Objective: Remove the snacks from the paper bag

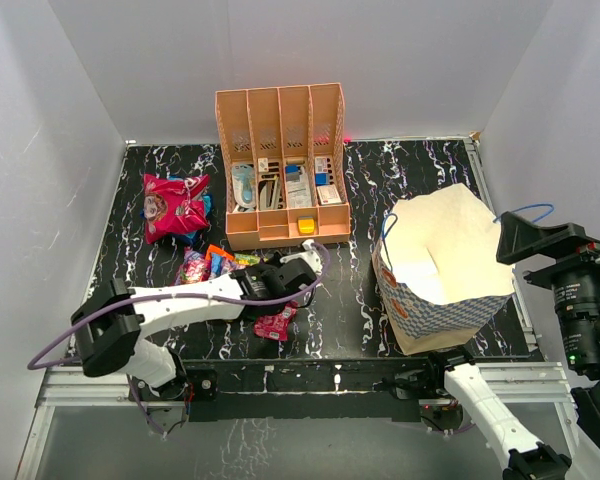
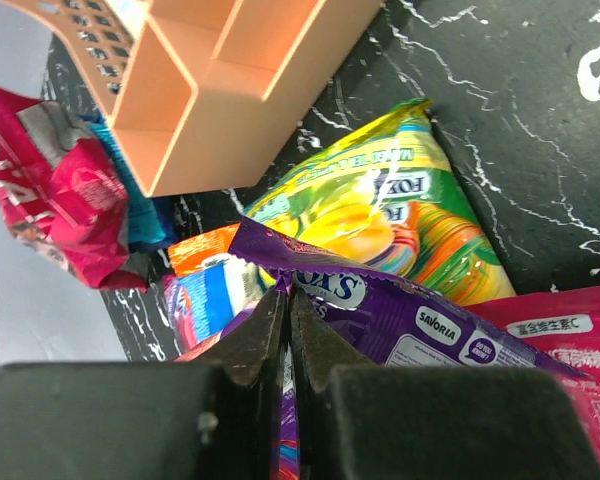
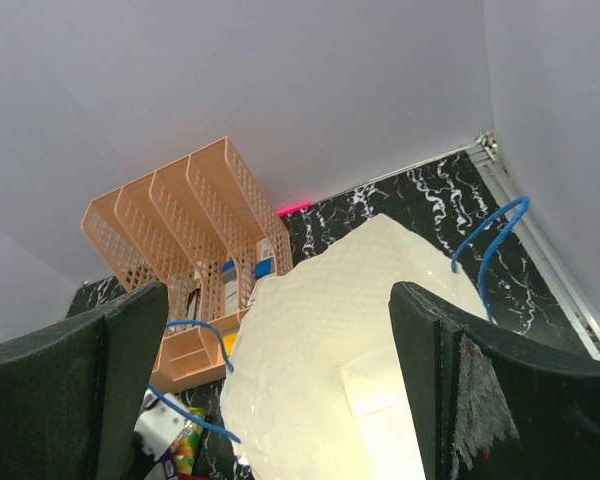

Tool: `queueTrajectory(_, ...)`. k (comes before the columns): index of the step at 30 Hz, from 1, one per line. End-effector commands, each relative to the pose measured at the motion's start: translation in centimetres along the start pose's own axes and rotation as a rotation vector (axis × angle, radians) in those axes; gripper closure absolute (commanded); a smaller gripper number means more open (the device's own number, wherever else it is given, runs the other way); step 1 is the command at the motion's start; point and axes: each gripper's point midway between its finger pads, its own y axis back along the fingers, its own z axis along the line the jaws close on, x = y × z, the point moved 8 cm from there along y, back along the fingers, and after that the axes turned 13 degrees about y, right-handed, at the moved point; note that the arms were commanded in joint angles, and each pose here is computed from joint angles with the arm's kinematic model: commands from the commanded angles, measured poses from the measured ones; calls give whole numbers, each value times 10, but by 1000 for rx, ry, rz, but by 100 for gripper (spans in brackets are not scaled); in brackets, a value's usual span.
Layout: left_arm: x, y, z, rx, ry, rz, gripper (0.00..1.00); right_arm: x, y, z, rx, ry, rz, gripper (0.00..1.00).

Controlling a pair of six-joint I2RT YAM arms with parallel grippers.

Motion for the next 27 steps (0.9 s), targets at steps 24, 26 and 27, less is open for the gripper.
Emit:
queueTrajectory(24, -89, 47, 56, 179, 257, -116, 32, -21, -40, 49, -358, 57, -28, 2)
queueTrajectory(26, -101, 58, 71, 200, 323, -160, 31, -22, -47, 54, -382, 71, -41, 2)
queueTrajectory(27, -108, 62, 77, 209, 355, -192, 30, -21, -52, 55, -380, 78, -39, 2)
